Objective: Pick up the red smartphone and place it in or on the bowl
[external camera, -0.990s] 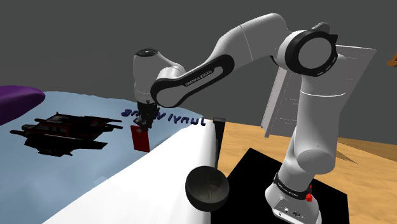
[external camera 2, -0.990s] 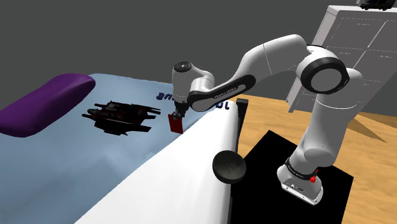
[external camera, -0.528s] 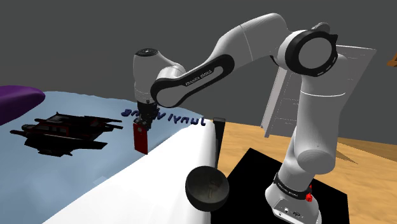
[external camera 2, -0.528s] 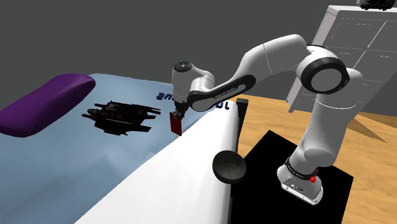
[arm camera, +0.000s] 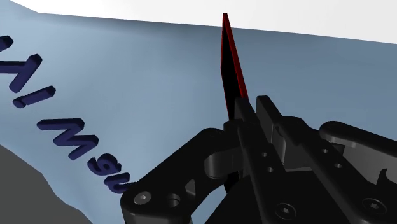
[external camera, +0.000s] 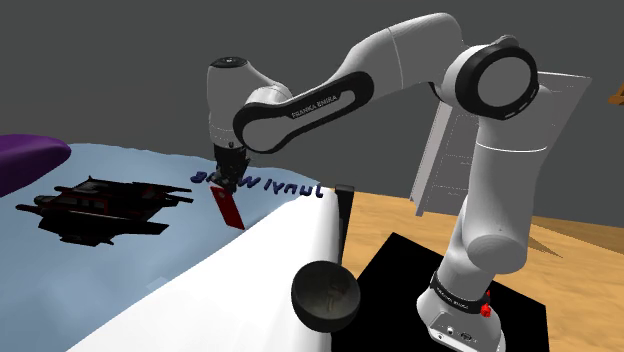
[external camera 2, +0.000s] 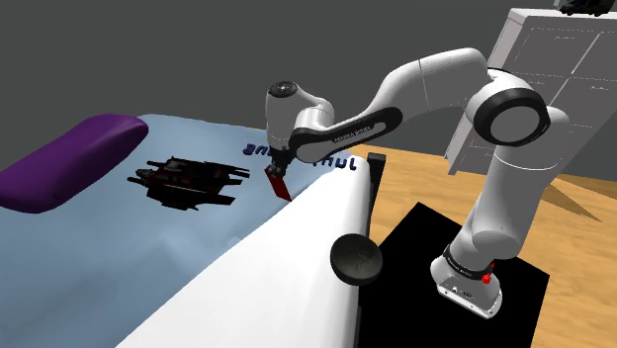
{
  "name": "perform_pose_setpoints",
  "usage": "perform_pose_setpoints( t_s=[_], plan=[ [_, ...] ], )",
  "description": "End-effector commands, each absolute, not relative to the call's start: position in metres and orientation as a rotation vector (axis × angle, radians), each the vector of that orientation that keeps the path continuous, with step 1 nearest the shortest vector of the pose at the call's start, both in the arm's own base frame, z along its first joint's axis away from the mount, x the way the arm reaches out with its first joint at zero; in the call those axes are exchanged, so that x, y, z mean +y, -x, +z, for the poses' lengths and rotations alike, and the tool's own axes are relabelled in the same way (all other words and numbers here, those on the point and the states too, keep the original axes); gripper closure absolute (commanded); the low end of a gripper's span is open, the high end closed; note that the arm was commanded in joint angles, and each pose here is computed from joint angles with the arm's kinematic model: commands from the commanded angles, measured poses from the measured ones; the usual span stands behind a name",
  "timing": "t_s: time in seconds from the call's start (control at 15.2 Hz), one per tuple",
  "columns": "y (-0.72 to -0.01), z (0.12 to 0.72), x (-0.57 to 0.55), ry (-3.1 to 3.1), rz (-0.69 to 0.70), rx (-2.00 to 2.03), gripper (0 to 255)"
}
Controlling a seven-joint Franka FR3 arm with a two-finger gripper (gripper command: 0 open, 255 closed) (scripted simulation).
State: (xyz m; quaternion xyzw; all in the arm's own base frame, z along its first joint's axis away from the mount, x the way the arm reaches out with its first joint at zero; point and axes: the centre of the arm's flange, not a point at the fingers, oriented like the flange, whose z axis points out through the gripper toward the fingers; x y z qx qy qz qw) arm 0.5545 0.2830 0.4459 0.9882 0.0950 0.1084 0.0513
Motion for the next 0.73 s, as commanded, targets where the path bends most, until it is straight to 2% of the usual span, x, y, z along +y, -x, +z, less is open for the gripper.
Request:
perform_pose_setpoints(
  t_s=[0.0, 0.66],
  plan=[
    [-0.554, 0.457, 0.283, -3.007, 0.329, 0.289, 255],
    [-0.554, 0.51, 0.283, -3.007, 0.329, 0.289, 255]
  ],
)
